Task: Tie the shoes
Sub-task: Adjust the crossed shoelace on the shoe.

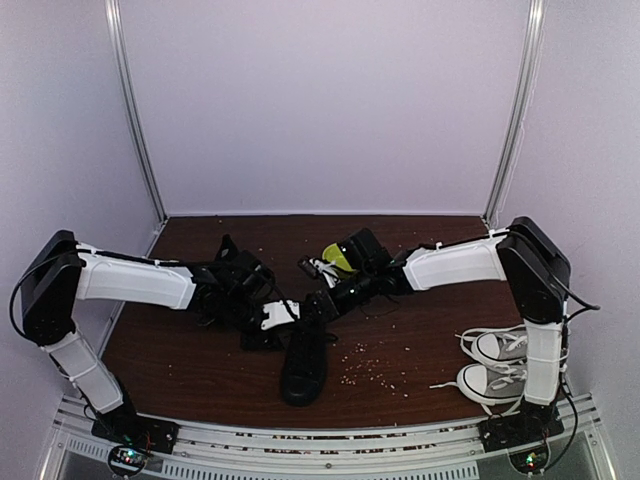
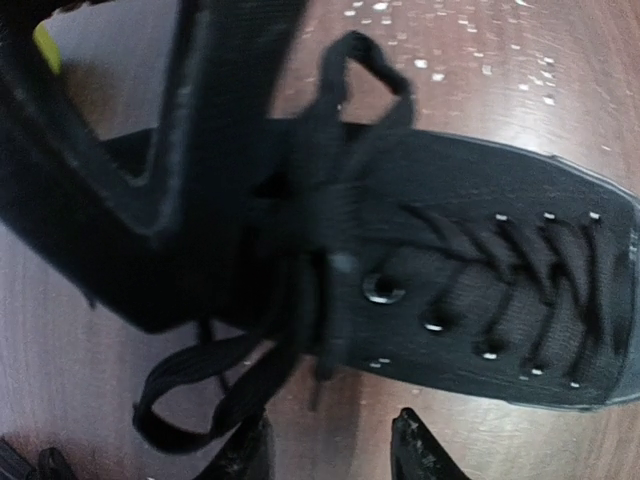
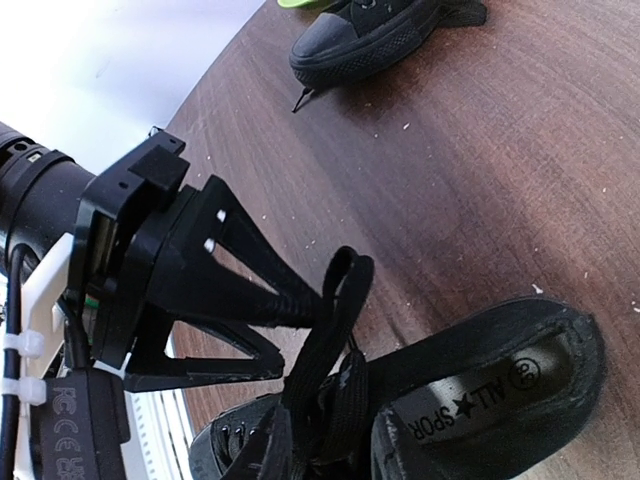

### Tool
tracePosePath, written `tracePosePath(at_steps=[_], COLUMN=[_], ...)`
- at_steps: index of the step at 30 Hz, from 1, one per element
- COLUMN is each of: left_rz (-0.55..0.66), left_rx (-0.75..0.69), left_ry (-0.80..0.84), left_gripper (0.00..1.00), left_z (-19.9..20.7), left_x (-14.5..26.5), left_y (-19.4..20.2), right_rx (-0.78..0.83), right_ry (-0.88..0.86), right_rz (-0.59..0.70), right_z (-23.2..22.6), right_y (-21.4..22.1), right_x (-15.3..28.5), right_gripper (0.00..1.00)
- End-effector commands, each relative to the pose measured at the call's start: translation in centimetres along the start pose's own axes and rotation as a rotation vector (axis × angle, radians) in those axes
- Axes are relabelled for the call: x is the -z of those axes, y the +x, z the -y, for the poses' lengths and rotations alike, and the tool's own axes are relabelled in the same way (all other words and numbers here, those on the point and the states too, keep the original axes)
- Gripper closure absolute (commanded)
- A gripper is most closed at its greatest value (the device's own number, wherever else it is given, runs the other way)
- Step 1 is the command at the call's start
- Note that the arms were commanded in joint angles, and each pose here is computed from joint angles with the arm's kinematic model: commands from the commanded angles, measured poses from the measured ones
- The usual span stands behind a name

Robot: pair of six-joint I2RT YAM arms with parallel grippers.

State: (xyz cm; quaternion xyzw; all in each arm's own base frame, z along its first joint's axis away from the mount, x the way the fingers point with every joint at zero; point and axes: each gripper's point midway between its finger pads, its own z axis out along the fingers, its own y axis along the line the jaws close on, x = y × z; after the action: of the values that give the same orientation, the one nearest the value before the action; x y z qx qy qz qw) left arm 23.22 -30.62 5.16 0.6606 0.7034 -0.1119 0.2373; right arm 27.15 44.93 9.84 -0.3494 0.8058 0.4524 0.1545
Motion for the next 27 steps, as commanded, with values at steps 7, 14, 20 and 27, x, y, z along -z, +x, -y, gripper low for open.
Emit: tracePosePath(at_steps=[7, 14, 20, 27], left_rz=[0.114, 0.161, 0.124, 0.065], left_rx=[0.029, 0.015, 0.015, 0.053], left_ry=[-0.042, 0.023, 0.043, 0.095], left_gripper=[0.57, 0.74, 1.00, 1.00], left_z=[-1.9, -0.5, 0.2, 1.4], left_x=[0.6, 0.4, 0.3, 0.4], left_y=[-3.2, -4.3, -3.1, -1.7], right_rx=[-0.002, -0.003, 0.008, 0.013], right_ry=[0.029, 0.017, 0.018, 0.036], right_rz=[-0.007, -0.035, -0.008, 0.053], right_z=[0.5, 0.1, -0.5, -0.7], right_y=[-0.1, 0.6, -0.5, -2.4], right_x=[-0.7, -1.1, -0.3, 1.1], right_gripper=[0.73, 0.83, 1.00, 1.00])
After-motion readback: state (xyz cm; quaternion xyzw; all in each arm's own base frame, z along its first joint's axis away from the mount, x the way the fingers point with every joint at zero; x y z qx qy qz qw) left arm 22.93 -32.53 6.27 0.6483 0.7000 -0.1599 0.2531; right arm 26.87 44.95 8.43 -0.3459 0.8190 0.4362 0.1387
